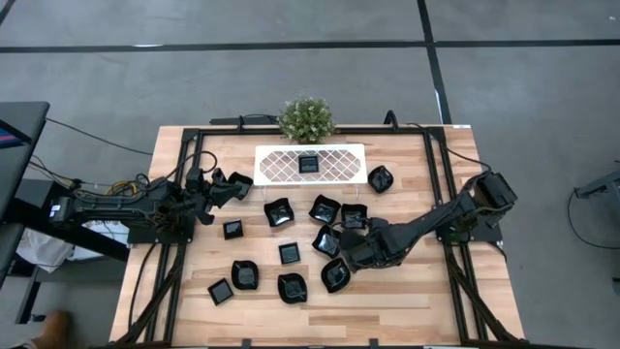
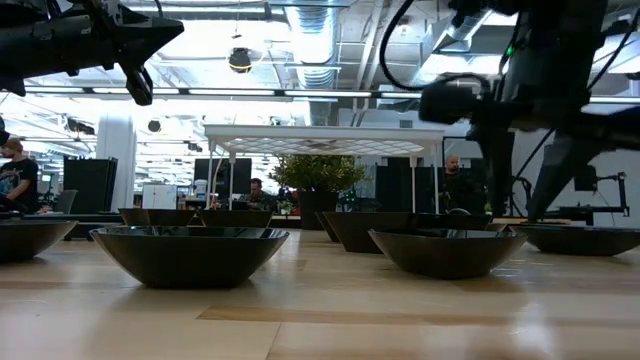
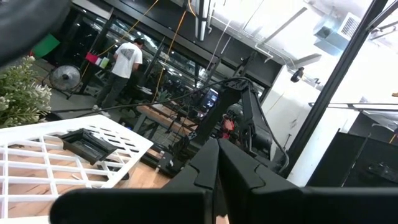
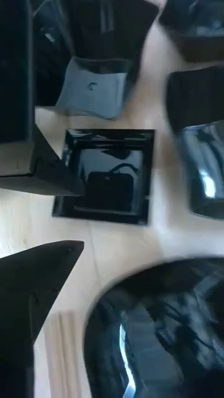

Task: Pick & Place Mini shaped plates
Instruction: Stack the square plate on top of the square plate on the shelf

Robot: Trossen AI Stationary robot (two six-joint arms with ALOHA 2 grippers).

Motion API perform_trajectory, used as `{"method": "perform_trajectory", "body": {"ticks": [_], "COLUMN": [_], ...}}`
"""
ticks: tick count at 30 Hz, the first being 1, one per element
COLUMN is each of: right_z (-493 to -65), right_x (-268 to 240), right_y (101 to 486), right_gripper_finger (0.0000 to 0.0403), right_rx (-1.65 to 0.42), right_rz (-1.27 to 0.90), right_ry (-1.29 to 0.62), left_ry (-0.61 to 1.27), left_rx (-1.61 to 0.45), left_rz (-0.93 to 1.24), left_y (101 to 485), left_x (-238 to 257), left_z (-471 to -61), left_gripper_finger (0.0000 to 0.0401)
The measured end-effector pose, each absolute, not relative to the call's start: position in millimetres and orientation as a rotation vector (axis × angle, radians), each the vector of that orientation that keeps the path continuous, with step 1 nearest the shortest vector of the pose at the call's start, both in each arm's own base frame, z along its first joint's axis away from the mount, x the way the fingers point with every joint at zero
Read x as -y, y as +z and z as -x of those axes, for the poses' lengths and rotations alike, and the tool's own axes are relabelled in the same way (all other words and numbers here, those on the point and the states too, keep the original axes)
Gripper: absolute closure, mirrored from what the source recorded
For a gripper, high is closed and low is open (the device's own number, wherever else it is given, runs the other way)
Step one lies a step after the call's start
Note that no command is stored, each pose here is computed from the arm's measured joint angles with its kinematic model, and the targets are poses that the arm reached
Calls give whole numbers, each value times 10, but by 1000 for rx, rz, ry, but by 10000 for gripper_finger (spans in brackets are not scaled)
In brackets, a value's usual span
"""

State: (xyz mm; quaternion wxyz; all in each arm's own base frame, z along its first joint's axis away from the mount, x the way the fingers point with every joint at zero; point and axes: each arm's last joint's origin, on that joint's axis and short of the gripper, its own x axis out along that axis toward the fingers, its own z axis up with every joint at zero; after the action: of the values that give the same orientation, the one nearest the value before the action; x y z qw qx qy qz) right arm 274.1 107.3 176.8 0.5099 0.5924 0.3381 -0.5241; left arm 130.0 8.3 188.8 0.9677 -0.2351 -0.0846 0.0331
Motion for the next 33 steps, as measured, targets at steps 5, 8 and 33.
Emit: {"method": "perform_trajectory", "body": {"ticks": [5,8,33], "right_z": [-2803,-2821,-2852], "right_x": [-1091,-1099,-1110], "right_y": [1633,1596,1468], "right_gripper_finger": [280,280,336], "right_rx": [-816,-815,-828], "right_rz": [-1423,-1422,-1381], "right_ry": [-1281,-1281,-1307], "left_ry": [66,65,63], "left_rx": [173,177,185], "left_rz": [475,475,475], "left_y": [1890,1893,1901], "left_x": [-83,-83,-83], "left_z": [-1299,-1299,-1298], "left_gripper_finger": [389,389,389]}}
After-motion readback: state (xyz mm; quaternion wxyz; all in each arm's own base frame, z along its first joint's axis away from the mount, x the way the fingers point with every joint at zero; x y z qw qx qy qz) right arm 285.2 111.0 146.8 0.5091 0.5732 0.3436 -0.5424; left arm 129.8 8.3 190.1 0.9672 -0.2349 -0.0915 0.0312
